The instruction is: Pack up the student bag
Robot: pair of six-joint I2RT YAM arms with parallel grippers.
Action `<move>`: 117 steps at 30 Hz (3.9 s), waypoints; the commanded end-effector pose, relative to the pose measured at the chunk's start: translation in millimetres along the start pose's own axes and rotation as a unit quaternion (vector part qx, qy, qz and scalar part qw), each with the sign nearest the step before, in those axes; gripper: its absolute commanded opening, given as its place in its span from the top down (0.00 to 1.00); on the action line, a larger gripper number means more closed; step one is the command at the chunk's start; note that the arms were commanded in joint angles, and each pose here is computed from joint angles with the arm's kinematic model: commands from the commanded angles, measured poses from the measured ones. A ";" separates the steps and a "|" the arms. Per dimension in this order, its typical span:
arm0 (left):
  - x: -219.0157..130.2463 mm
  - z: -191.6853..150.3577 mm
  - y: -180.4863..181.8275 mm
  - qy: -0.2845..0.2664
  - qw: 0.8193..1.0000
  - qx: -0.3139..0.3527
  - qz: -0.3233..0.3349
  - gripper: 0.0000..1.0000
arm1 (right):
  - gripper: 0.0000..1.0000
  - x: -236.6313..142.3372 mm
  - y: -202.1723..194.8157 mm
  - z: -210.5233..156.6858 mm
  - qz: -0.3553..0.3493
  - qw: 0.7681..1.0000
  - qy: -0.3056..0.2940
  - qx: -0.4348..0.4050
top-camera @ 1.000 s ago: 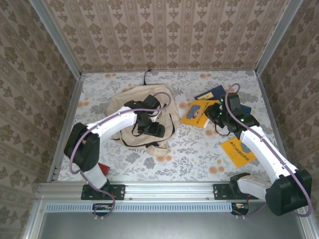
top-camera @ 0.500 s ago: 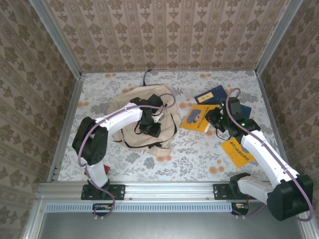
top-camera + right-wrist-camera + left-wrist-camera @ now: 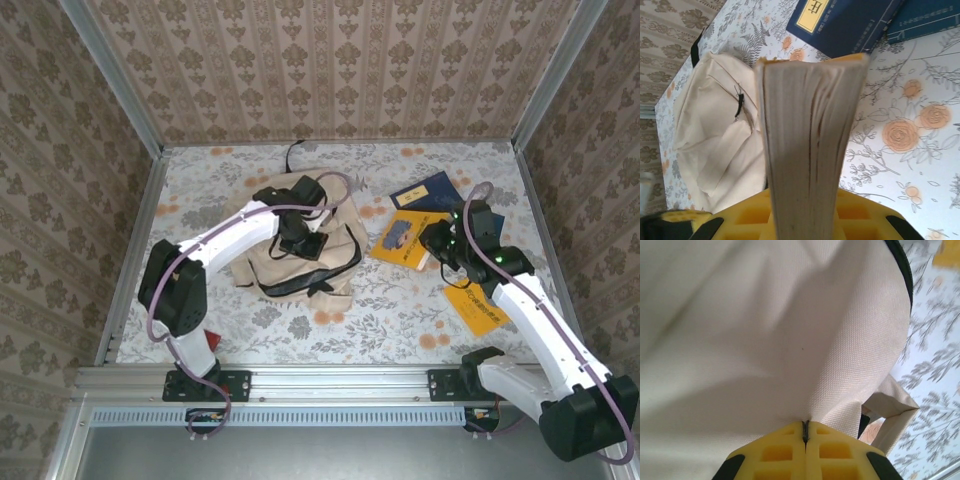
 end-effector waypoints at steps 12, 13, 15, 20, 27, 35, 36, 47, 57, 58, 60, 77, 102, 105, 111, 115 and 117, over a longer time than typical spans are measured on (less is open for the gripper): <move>-105.0 119.0 -13.8 -0.315 0.943 -0.066 -0.080 1.00 | 0.88 -57.9 62.3 5.0 0.207 0.978 -0.006 -0.028; -111.1 120.2 -15.9 -0.327 0.939 -0.062 -0.084 1.00 | 0.88 -56.6 65.5 2.8 0.221 0.975 0.003 -0.022; -121.1 121.3 -20.7 -0.349 0.931 -0.051 -0.093 1.00 | 0.88 -48.0 68.2 -2.2 0.239 0.971 0.023 0.002; -140.5 116.7 -35.1 -0.389 0.914 -0.018 -0.115 1.00 | 0.89 -18.0 69.2 -8.8 0.244 0.968 0.048 0.036; -138.6 108.7 -42.3 -0.393 0.910 -0.002 -0.136 1.00 | 0.92 30.0 76.3 -4.4 0.264 0.960 0.046 0.083; -138.3 108.6 -43.6 -0.391 0.909 -0.006 -0.141 1.00 | 0.92 64.7 100.5 2.3 0.276 0.955 0.029 0.107; -140.2 109.5 -43.8 -0.393 0.908 -0.010 -0.143 1.00 | 0.92 70.9 104.2 2.4 0.279 0.953 0.027 0.118; -156.0 111.9 -49.1 -0.400 0.902 -0.025 -0.161 1.00 | 0.93 145.9 159.4 -8.3 0.285 0.941 0.010 0.181; -168.0 109.7 -48.4 -0.409 0.897 -0.029 -0.162 1.00 | 0.91 226.7 187.3 -43.9 0.271 0.938 0.007 0.214; -168.5 109.7 -47.9 -0.410 0.897 -0.030 -0.162 1.00 | 0.91 232.3 189.0 -47.2 0.270 0.938 0.010 0.216; -167.7 109.3 -47.0 -0.408 0.898 -0.031 -0.161 1.00 | 0.90 247.2 195.7 -55.9 0.272 0.937 0.016 0.218; -157.0 104.9 -3.6 -0.400 0.901 -0.083 -0.143 1.00 | 0.25 225.3 151.6 -66.9 0.230 0.952 0.064 0.194; -116.5 22.7 78.9 -0.328 0.935 -0.135 -0.026 1.00 | 0.32 106.0 -31.7 21.1 -0.056 0.997 0.005 0.044; -126.3 13.0 86.5 -0.338 0.931 -0.138 -0.021 1.00 | 0.33 124.6 -38.2 36.1 -0.066 0.996 0.018 0.055; -128.7 8.5 83.0 -0.334 0.932 -0.135 -0.044 0.88 | 0.33 160.5 -35.0 67.9 -0.117 0.993 0.031 0.004; -128.4 8.9 81.1 -0.330 0.932 -0.142 -0.052 0.56 | 0.34 195.7 -36.7 77.2 -0.145 0.987 0.059 -0.022; -129.6 9.2 80.6 -0.329 0.932 -0.145 -0.055 0.44 | 0.34 210.8 -38.8 79.0 -0.156 0.985 0.072 -0.031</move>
Point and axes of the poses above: each hand's point on the last joint's axis, 136 mm out from that joint toward the fingers, its own x axis out along the fingers, its own y axis along the line the jaws close on, z = x × y, the point moved 3 cm from there along -x, back along the fingers, and after that the axes turned 2 degrees about -x, right-handed, at the moved point
